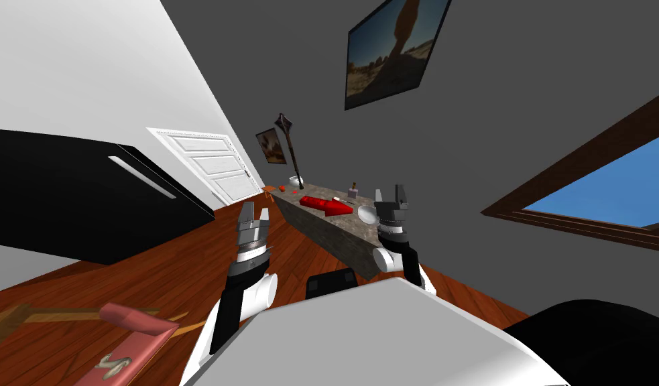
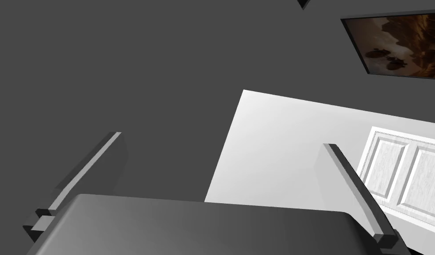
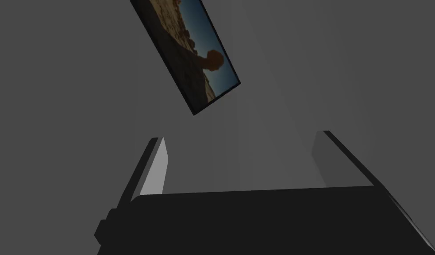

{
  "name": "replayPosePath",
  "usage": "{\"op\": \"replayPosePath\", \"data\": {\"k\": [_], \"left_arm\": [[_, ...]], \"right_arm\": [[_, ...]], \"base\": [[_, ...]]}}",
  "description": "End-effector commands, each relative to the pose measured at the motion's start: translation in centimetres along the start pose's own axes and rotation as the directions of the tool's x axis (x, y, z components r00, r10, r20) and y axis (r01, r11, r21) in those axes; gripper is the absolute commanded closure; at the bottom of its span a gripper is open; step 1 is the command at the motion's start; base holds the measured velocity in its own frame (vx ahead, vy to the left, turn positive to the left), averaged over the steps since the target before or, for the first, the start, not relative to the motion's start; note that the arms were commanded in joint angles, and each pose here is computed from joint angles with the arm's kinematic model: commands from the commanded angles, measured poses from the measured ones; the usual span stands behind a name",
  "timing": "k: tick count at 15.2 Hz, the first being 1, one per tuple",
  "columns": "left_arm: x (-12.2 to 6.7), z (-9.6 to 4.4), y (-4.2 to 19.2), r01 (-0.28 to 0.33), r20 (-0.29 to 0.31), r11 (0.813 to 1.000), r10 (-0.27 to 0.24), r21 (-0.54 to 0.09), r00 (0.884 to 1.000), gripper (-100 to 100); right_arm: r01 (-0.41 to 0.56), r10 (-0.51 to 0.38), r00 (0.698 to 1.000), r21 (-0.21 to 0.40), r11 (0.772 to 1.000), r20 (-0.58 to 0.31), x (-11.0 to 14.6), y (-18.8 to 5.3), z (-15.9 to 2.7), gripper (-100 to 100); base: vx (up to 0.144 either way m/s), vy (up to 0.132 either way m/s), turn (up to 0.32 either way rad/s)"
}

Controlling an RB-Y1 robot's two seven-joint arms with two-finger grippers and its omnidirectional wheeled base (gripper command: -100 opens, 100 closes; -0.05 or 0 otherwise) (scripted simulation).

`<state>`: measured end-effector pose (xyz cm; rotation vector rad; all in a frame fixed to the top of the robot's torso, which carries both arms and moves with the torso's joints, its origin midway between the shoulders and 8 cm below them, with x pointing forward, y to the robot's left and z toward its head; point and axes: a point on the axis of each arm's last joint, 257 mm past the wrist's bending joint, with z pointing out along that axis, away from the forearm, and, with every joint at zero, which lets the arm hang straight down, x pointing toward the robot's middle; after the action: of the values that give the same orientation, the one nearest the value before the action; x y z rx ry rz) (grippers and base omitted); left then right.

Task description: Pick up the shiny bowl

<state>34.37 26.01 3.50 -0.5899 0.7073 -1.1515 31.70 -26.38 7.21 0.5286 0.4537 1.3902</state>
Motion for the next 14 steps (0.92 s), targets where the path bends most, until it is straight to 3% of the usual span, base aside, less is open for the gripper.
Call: {"op": "replayPosePath", "data": {"k": [1,8,14], "left_arm": [[0.0,0.0,0.0,0.0,0.0,1.0,0.0,0.0,1.0,0],[0.0,0.0,0.0,0.0,0.0,1.0,0.0,0.0,1.0,0],[0.0,0.0,0.0,0.0,0.0,1.0,0.0,0.0,1.0,0]], "right_arm": [[0.013,-0.013,0.999,0.009,1.0,-0.036,0.5,-0.4,-0.1,-100],[0.088,-0.076,0.978,0.05,0.995,-0.195,2.5,-3.0,-1.2,-100],[0.183,-0.144,0.924,0.078,0.98,-0.355,4.0,-5.9,-2.8,-100]], "base": [[0.0,0.0,0.0],[-0.008,0.014,0.018],[-0.003,0.021,0.03]]}}
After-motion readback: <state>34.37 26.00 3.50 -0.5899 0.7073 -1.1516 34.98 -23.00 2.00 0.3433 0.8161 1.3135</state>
